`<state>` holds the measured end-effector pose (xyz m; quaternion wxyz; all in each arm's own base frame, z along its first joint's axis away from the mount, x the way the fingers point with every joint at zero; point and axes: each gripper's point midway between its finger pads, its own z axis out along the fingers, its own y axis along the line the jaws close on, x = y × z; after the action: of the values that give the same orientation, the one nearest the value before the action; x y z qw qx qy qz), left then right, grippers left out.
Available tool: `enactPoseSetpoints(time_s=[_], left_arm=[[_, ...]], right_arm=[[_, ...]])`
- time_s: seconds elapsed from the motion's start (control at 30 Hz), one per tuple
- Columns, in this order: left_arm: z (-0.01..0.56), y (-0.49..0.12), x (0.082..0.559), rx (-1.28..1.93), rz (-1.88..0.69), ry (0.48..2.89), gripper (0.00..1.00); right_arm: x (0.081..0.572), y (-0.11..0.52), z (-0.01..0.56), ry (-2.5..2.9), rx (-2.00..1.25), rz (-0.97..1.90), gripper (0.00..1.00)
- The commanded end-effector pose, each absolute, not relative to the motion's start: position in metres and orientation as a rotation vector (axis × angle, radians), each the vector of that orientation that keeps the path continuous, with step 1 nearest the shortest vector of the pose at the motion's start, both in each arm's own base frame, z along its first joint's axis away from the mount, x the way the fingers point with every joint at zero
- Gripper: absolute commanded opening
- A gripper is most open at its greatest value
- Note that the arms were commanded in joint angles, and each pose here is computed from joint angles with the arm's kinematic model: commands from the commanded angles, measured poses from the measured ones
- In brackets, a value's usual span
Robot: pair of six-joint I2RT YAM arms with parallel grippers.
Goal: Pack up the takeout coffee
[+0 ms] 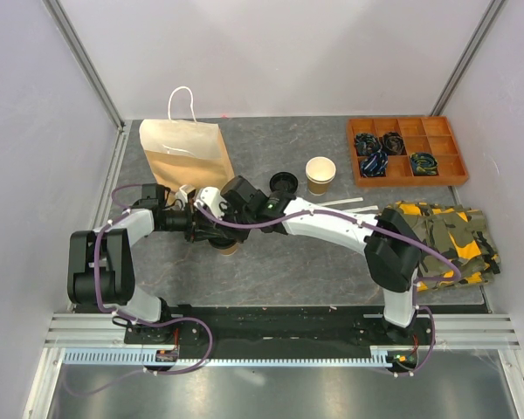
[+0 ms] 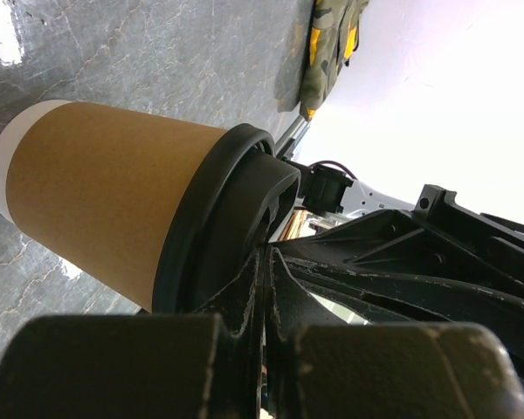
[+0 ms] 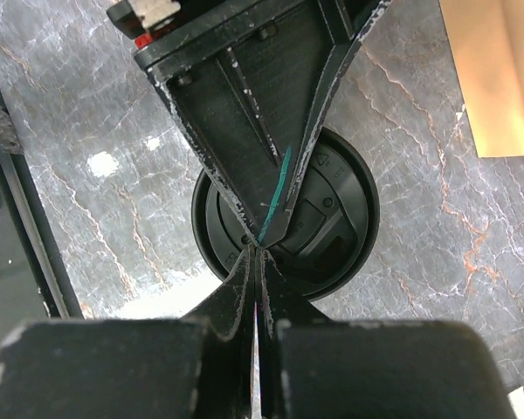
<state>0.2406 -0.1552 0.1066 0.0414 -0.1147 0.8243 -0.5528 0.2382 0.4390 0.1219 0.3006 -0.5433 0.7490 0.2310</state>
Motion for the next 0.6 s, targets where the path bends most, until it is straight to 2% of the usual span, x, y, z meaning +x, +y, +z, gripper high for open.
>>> enactPoseSetpoints(time_s=[0.0, 0.13, 0.33, 0.43, 0.57], left_arm=[[0.067, -0.142, 0.243, -0.37, -1.445, 2.646, 0.02], [0.069, -0.142, 0.245, -0.359, -1.452, 2.636, 0.02], [0.084, -0.146, 0.246, -0.31, -1.5, 2.573, 0.02], [0.084, -0.148, 0.245, -0.311, -1.523, 2.567, 0.02], [0.084, -0.147, 0.245, -0.312, -1.523, 2.565, 0.02]], right_arm=[[0.222, 0.42, 0.08, 2.079, -1.54, 0.543, 0.02], [0.229, 0.43, 0.115, 2.04, -1.503, 0.587, 0.02], [0.273, 0.446, 0.186, 2.03, -1.23, 0.776, 0.05], [0.281, 0.449, 0.188, 2.055, -1.169, 0.84, 0.06], [0.282, 0.448, 0.161, 2.112, -1.175, 0.854, 0.05]])
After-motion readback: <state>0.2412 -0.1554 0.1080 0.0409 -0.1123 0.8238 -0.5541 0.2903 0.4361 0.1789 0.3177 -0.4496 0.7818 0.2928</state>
